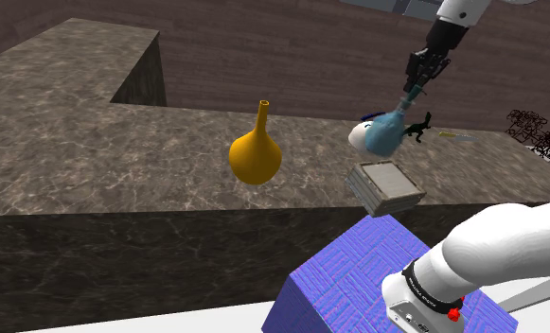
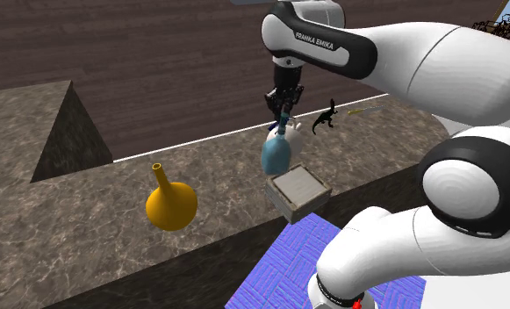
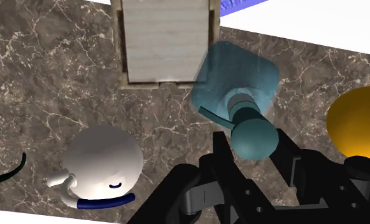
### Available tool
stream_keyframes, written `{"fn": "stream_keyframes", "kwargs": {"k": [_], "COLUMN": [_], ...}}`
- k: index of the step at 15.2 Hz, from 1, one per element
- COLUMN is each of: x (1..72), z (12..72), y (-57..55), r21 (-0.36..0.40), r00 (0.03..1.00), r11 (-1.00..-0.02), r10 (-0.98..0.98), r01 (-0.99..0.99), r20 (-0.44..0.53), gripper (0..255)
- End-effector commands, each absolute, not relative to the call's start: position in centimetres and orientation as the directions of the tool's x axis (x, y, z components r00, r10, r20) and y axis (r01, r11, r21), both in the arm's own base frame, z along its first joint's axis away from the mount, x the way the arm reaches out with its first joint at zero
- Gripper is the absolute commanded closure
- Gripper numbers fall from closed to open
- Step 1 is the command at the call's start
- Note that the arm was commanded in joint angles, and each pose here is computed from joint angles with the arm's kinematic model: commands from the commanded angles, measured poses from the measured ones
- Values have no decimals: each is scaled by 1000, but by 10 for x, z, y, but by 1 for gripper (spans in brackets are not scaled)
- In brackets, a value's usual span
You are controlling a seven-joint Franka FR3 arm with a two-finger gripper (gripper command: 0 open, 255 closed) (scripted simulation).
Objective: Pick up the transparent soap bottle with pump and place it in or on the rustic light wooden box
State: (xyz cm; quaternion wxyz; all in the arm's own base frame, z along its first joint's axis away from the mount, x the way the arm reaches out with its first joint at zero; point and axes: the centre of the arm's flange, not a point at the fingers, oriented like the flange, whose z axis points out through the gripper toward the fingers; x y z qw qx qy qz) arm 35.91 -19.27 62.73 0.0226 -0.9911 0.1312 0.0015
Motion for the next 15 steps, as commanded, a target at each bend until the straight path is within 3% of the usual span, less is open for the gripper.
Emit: {"fn": "stream_keyframes", "kwargs": {"k": [1, 7, 15], "x": [338, 277, 277], "z": [637, 668, 626], "y": [-207, -247, -247], "r21": [-45, -45, -45], "r00": [966, 966, 966], "r11": [-965, -965, -965], "r10": [-259, -259, -259], "r01": [-259, -259, -259], "r20": [-9, -9, -9], "gripper": [255, 255, 255]}}
